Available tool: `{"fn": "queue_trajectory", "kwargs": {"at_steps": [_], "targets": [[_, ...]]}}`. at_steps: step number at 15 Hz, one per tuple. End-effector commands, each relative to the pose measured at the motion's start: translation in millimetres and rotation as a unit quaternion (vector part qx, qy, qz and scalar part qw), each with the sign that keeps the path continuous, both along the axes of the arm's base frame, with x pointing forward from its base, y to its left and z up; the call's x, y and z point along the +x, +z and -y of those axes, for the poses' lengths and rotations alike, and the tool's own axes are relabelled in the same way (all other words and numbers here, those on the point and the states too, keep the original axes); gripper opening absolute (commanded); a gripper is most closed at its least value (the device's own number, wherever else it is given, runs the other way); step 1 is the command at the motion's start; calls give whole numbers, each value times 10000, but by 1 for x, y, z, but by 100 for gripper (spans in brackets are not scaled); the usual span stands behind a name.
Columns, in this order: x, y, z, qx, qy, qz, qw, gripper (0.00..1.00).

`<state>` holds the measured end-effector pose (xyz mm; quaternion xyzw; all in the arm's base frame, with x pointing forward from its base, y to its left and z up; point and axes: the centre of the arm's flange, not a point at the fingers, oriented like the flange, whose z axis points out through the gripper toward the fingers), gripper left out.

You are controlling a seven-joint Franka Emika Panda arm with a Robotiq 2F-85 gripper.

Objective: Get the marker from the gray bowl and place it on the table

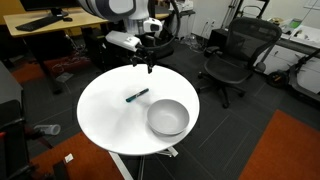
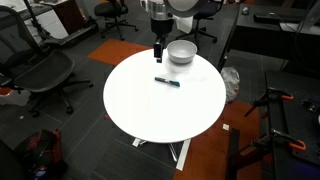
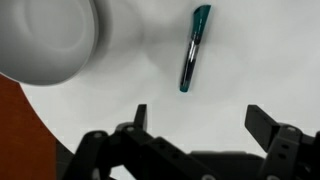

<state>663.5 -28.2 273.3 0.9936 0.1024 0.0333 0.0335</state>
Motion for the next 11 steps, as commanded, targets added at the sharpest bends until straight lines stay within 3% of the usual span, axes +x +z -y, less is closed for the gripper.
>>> {"fn": "queue_trajectory", "kwargs": {"at_steps": [1, 7, 8, 11], "targets": [[-29, 42, 7, 52, 1, -210, 9998, 100], [-46, 77, 11, 239, 257, -128, 9993, 100], [-27, 64, 8, 84, 100, -86, 9999, 100], [-32, 70, 10, 132, 172, -66, 9997, 100]]}}
